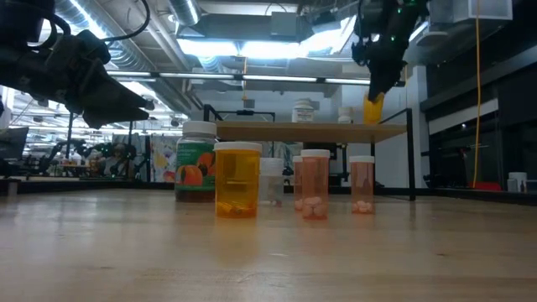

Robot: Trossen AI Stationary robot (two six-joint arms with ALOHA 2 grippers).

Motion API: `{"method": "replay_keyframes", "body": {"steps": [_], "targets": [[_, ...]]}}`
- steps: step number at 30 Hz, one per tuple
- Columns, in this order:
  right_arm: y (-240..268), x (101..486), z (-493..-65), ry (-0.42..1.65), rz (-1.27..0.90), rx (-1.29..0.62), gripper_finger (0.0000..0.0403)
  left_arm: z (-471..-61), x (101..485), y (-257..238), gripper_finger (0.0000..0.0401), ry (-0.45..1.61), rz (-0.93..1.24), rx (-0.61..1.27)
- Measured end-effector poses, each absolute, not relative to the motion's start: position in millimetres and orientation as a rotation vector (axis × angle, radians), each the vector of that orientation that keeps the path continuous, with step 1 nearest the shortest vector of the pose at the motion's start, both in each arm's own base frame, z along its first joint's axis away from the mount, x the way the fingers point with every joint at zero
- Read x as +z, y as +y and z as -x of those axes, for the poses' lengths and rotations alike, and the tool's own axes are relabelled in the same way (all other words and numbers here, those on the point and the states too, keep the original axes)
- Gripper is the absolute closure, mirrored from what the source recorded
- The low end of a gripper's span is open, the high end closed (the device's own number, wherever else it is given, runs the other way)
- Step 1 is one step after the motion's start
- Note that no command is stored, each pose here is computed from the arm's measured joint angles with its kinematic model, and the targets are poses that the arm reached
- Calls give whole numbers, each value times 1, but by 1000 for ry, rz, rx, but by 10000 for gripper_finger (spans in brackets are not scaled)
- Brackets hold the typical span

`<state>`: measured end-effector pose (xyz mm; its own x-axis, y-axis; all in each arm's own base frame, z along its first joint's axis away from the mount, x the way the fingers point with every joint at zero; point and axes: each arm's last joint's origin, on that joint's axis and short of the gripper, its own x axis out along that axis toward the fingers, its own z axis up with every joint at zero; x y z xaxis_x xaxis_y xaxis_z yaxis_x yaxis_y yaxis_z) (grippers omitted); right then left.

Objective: Pick and place medicine bottles onto shelf by color
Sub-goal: Put the top right orange pill bottle on the shelf

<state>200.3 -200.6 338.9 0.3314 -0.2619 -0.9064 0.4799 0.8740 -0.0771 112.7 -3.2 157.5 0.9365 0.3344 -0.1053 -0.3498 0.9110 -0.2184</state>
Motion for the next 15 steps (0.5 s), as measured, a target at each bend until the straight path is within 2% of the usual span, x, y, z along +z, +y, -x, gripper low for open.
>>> {"method": "replay_keyframes", "body": {"steps": [5,15], "targets": [[-202,322,-202,1152,-220,-484,189,-113,157,-3,193,66,238,353],[-203,324,-203,1135,-215,-493,189,-113,157,-3,193,66,237,353]]}}
